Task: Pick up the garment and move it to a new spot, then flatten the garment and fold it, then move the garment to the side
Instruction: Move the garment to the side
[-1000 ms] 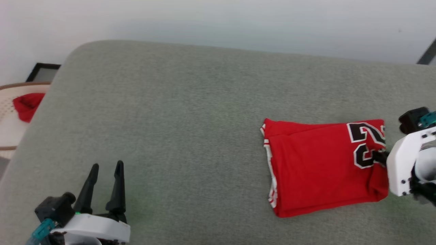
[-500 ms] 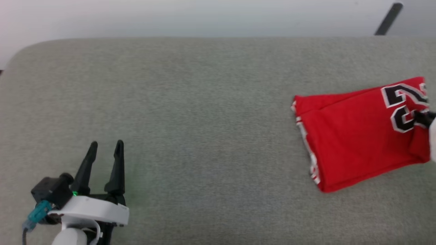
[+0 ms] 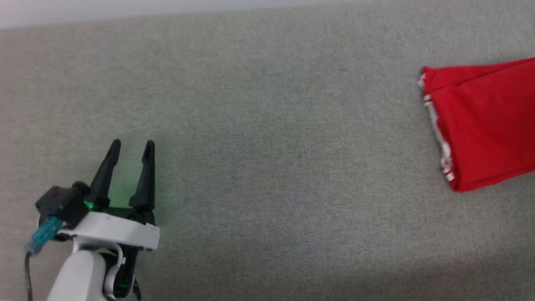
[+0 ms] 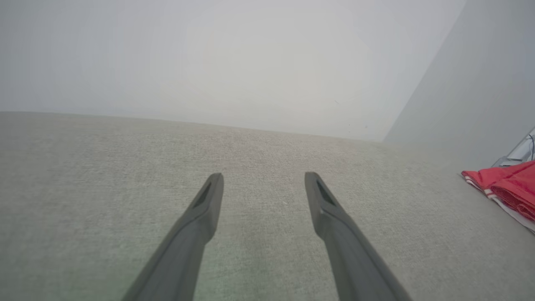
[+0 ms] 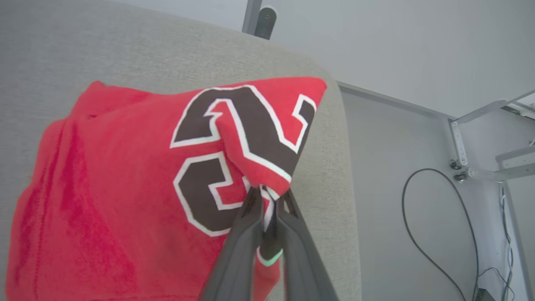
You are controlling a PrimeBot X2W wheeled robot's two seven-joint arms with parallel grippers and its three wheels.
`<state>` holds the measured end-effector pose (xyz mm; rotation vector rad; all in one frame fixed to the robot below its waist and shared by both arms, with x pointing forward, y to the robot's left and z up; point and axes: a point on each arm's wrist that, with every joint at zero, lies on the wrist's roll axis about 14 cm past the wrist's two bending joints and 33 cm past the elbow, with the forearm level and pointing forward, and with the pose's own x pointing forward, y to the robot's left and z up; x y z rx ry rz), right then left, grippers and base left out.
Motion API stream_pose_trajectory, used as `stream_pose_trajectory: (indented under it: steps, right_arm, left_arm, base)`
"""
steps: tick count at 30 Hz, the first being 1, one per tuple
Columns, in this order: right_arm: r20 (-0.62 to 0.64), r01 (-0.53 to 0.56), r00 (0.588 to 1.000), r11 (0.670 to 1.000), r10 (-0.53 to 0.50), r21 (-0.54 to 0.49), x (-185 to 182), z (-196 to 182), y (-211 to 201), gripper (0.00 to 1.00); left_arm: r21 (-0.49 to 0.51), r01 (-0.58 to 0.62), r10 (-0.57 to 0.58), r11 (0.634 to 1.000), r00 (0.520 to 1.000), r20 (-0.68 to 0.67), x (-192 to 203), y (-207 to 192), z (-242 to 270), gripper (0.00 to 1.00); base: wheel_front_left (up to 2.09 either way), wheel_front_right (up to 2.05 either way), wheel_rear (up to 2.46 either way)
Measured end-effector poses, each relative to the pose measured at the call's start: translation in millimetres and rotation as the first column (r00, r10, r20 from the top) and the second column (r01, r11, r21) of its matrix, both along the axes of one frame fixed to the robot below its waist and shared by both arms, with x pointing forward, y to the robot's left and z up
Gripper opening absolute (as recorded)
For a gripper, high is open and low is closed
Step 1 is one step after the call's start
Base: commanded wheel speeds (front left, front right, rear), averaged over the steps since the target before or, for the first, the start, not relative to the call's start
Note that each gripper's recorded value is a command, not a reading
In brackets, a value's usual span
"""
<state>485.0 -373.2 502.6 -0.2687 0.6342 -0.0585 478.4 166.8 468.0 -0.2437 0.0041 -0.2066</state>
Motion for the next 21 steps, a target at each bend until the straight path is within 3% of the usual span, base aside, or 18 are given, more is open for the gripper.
stream_pose_trajectory:
  steps: [12,21]
  right_arm:
    - [0.007,0.077,0.997,0.988,-0.077,-0.134,10.7,-13.2,-53.4,0.00]
    - [-0.014,0.117,0.992,0.975,-0.122,-0.191,20.8,-34.0,-72.7,0.00]
  left_arm:
    - [0.001,0.084,-0.084,0.996,0.995,-0.048,26.7,-25.8,-33.1,1.00]
    - [0.006,0.082,-0.081,0.997,0.994,-0.079,30.6,-20.9,-48.2,1.00]
  base:
    - [0.00,0.00,0.00]
    - [0.00,0.00,0.00]
